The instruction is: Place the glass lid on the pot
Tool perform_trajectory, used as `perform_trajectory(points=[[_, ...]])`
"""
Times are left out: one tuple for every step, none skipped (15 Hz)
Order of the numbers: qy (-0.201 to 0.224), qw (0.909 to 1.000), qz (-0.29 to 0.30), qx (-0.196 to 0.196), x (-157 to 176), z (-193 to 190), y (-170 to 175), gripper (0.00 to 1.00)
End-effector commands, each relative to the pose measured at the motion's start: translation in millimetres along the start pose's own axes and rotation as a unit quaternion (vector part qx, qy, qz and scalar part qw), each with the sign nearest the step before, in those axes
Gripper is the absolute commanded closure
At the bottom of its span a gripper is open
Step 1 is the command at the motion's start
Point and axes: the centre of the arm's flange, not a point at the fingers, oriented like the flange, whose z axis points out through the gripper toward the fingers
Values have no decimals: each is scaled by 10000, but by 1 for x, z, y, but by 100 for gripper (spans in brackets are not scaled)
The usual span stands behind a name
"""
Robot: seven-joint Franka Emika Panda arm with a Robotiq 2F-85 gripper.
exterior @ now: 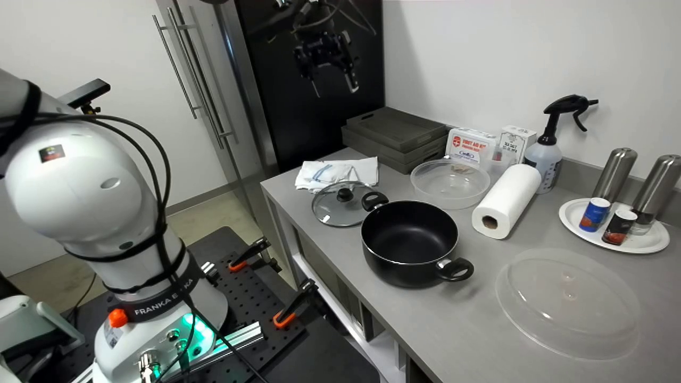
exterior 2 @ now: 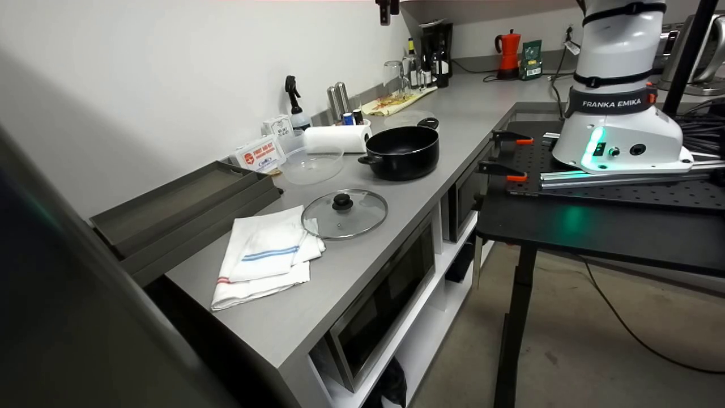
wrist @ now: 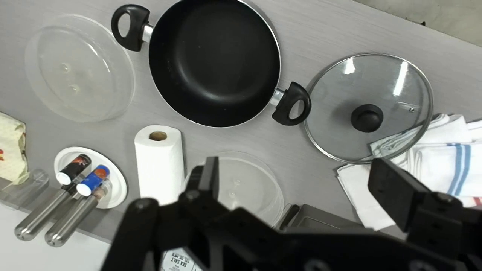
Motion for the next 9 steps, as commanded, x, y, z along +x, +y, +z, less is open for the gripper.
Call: perform_trajectory(points=[[42,9986,-464,239,33,24,-3,0],[27,9981,-551,275,40,31,-6,0],[21,9973,-656,322,47,38,-9,0],[25,9966,-740,354,53,45,-13,0],[3,9960,-821,366,58,50,-17,0],[-22,9948,-934,415,64,56,-22,0],[-42,9939,-1010,438,69,61,-26,0],[-96,9928,-1103,451,76,68,-32,0],[-128,9917,-1184,481,81,73,-36,0]])
